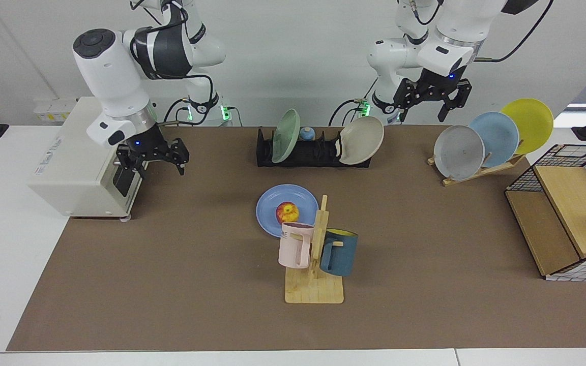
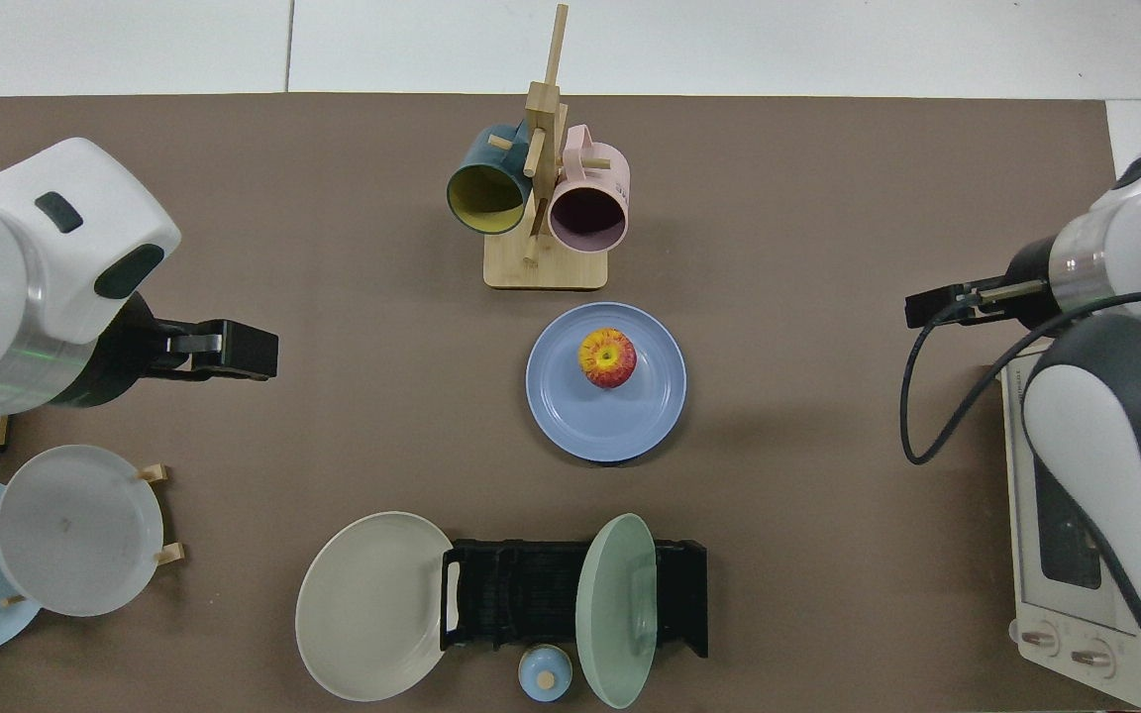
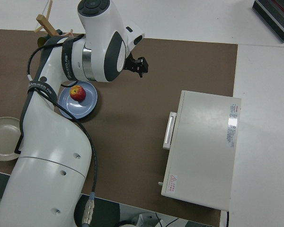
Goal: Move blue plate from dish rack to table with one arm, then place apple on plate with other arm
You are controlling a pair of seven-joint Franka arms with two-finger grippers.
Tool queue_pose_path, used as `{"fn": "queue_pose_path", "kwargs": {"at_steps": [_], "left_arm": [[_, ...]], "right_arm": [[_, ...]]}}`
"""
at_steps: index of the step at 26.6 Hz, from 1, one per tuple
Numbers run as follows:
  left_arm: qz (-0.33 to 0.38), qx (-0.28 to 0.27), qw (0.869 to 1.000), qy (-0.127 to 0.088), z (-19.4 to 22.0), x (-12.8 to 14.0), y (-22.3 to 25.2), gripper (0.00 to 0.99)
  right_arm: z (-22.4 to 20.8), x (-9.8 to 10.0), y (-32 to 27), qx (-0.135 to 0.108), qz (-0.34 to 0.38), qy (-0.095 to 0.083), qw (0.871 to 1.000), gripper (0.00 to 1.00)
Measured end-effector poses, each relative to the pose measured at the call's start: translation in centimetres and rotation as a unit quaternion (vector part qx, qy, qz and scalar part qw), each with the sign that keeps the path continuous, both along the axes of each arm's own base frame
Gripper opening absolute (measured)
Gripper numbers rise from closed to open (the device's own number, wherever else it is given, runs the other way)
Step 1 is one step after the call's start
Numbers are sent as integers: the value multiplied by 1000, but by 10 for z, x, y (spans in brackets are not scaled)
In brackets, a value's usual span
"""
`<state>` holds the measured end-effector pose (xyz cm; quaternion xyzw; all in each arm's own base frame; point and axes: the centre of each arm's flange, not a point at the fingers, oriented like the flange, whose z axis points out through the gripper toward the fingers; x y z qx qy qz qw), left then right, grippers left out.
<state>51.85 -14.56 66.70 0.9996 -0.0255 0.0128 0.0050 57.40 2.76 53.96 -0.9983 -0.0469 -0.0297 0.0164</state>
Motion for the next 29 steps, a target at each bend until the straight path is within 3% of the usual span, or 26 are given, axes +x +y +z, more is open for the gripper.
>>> {"fn": "queue_pose_path", "kwargs": {"at_steps": [6,10,21,29], "left_arm": [[0,0,1000,0,0,0,0,991],[0,0,1000,0,0,0,0,991],[1,0,1000,0,0,0,1,991],[5,0,1000,0,0,2,6,991]], "right_arm": [[21,-27,-6,2,-1,37,999,1000],[28,-39,-7,-2,2,45,999,1000],[31,-48,-12,-29,6,42,999,1000],[35,-44,-13,-31,6,23,999,1000]]}}
